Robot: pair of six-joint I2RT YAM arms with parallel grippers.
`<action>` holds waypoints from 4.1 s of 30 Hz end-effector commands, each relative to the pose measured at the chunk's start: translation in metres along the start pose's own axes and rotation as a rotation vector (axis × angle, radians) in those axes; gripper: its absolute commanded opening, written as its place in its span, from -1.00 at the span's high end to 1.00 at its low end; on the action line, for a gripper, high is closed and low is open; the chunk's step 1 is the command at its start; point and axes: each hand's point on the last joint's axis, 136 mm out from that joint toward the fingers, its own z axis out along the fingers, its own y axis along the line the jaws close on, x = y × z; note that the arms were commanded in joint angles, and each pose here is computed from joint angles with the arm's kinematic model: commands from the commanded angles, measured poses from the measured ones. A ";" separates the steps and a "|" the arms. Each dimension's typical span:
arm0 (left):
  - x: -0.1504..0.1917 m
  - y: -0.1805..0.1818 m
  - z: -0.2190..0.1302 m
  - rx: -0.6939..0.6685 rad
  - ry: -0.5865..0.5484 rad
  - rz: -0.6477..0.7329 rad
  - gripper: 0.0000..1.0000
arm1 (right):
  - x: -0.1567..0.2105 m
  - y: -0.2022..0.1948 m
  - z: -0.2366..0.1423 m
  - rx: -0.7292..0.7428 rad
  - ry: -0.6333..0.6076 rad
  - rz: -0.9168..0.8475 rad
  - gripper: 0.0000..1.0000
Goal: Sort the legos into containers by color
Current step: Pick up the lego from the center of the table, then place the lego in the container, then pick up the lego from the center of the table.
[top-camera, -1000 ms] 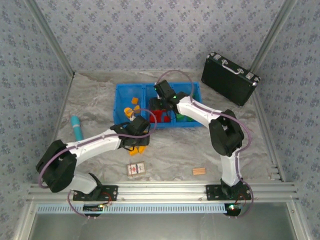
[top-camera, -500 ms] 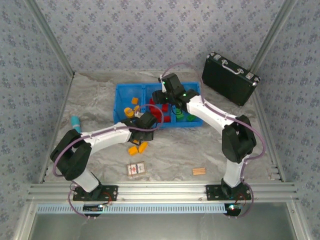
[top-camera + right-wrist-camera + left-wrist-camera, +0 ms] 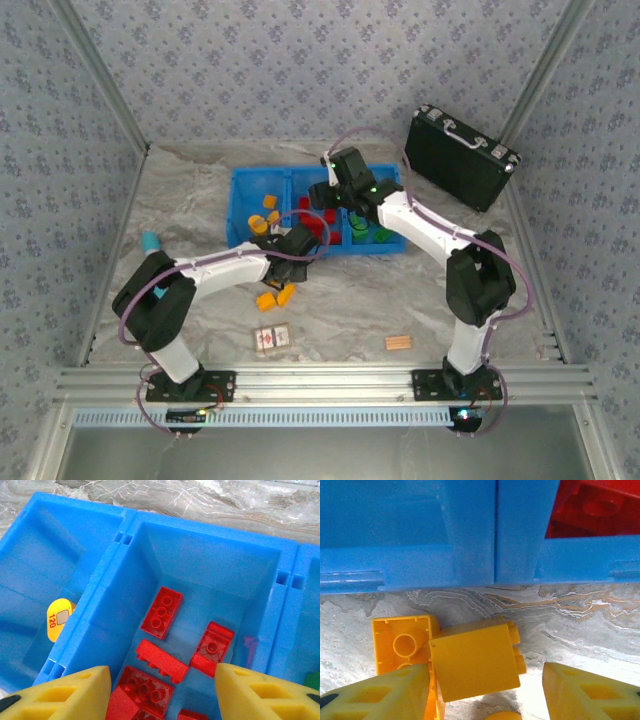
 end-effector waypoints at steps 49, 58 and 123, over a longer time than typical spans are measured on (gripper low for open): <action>-0.167 0.056 -0.011 0.122 -0.220 -0.019 0.41 | 0.140 0.131 -0.166 -0.661 -0.177 -1.167 -0.55; -0.188 0.050 0.022 0.159 -0.199 -0.047 0.25 | 0.188 0.162 -0.121 -0.817 0.003 -1.347 -0.61; -0.034 0.152 -0.167 0.308 -0.366 -0.246 -0.29 | 0.099 0.175 0.008 -0.571 -0.015 -1.490 0.53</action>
